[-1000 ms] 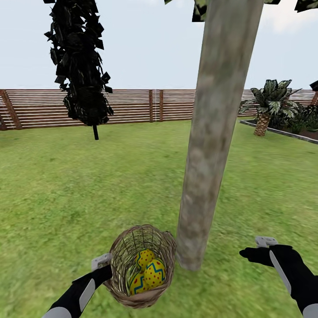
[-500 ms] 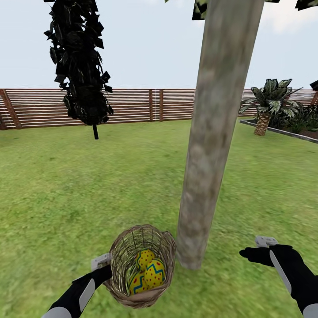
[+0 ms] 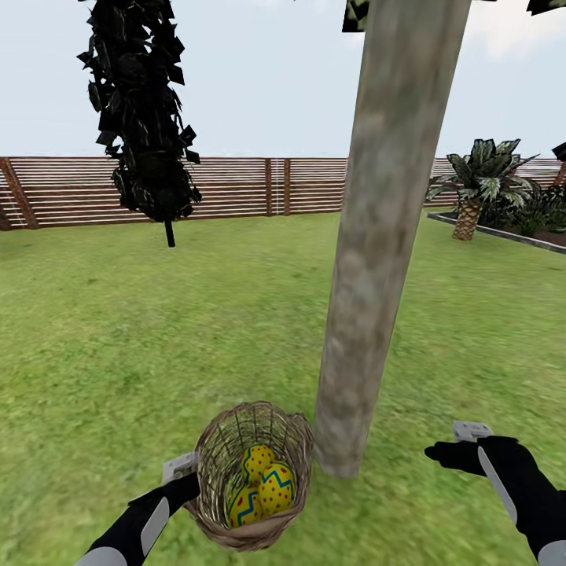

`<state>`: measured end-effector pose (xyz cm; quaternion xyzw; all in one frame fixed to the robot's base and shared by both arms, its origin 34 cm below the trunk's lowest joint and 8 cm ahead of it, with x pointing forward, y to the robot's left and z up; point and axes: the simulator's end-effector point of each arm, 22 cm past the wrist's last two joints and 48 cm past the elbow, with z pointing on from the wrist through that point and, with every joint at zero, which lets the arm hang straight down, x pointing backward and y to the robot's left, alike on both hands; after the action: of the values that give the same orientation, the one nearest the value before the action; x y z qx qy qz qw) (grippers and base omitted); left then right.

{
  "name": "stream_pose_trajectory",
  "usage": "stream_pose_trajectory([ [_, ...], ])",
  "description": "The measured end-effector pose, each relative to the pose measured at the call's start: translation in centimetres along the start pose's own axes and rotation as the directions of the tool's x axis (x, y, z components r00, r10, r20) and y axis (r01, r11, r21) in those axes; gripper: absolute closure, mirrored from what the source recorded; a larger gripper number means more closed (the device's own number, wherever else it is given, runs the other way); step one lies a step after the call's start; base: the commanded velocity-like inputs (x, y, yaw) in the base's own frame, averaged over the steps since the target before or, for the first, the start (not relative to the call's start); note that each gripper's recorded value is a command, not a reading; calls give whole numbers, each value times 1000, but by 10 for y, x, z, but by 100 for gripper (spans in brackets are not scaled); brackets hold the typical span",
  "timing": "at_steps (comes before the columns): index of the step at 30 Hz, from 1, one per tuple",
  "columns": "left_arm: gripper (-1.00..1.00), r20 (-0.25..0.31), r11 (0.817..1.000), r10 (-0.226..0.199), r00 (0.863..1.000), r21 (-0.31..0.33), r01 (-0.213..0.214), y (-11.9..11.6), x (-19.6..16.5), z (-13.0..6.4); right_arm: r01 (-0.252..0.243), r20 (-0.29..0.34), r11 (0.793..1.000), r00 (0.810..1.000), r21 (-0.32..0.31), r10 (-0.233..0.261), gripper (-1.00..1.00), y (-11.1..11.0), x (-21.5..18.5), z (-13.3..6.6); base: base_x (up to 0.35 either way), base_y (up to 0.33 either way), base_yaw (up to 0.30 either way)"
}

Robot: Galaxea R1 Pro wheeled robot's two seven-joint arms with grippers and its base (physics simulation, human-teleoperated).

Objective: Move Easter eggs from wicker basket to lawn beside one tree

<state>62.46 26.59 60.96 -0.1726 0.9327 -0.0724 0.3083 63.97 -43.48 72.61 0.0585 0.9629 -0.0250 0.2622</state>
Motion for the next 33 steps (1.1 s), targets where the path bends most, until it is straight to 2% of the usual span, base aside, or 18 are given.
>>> stream_pose_trajectory([
  [30,100,1,1000,0,1000,-1,0,13,28,39,9,-6,1000,1000,-2,-9,-100,3,29,44,0,0,0],
  [33,100,2,1000,0,1000,-1,0,14,31,43,6,-31,1000,999,-1,-6,-100,2,43,53,0,0,0],
])
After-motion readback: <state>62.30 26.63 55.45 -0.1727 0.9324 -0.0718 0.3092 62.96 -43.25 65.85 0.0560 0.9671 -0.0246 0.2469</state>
